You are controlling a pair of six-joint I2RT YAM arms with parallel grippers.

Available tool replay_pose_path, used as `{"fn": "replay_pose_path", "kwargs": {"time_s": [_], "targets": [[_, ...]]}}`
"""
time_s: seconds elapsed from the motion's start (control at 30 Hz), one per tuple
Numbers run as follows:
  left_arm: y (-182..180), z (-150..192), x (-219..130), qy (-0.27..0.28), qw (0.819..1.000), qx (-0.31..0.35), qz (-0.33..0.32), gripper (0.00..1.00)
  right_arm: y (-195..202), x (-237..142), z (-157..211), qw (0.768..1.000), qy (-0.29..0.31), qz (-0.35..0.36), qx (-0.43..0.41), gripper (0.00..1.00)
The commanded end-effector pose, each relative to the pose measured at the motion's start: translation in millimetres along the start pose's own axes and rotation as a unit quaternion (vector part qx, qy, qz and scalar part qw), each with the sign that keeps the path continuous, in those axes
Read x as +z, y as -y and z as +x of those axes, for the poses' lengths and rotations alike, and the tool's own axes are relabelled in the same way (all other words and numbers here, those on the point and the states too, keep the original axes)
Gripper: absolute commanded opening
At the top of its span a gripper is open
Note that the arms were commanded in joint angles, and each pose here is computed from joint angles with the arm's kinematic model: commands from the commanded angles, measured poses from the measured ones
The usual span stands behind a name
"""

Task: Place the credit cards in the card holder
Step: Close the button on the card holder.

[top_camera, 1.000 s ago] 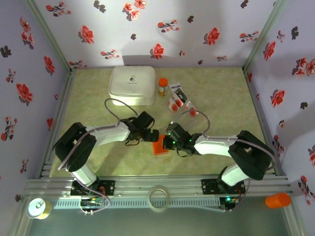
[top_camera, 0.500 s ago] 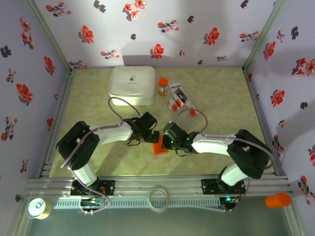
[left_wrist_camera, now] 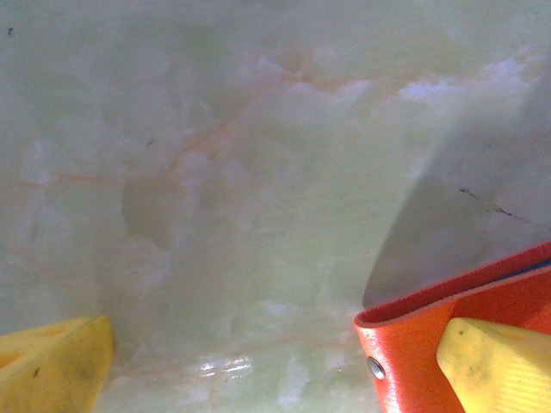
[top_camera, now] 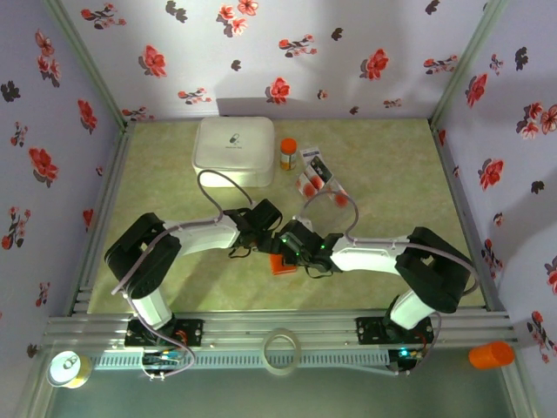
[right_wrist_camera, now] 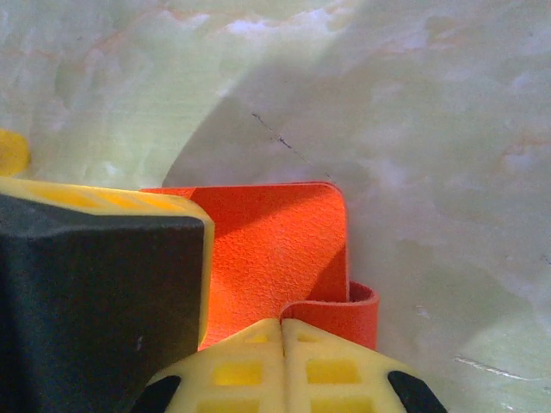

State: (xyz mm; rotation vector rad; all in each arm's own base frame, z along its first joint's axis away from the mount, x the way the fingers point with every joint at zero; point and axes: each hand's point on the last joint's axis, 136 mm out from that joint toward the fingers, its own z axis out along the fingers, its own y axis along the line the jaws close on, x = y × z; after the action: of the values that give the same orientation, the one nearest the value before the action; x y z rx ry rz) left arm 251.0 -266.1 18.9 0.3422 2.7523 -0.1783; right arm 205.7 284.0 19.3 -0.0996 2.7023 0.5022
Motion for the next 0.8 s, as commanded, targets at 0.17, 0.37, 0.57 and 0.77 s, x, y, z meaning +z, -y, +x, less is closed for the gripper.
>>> {"fn": "replay_pose_path", "kwargs": {"time_s": [0.17,0.37,0.57,0.77], "targets": [[-16,57,31,-0.089,0.994,0.051,-0.039,1.00,61,-4,91,0.978,-0.180,0.101,-0.023,0.00],[-13,57,33,-0.089,0.994,0.056,-0.039,1.00,27,-8,61,0.986,-0.151,0.056,-0.030,0.00],[-13,59,35,-0.091,0.993,0.058,-0.042,1.00,9,-10,35,0.991,-0.128,0.024,-0.017,0.00],[-11,58,35,-0.090,0.993,0.059,-0.040,1.00,-3,-19,4,0.995,-0.093,-0.022,0.012,0.00]]}}
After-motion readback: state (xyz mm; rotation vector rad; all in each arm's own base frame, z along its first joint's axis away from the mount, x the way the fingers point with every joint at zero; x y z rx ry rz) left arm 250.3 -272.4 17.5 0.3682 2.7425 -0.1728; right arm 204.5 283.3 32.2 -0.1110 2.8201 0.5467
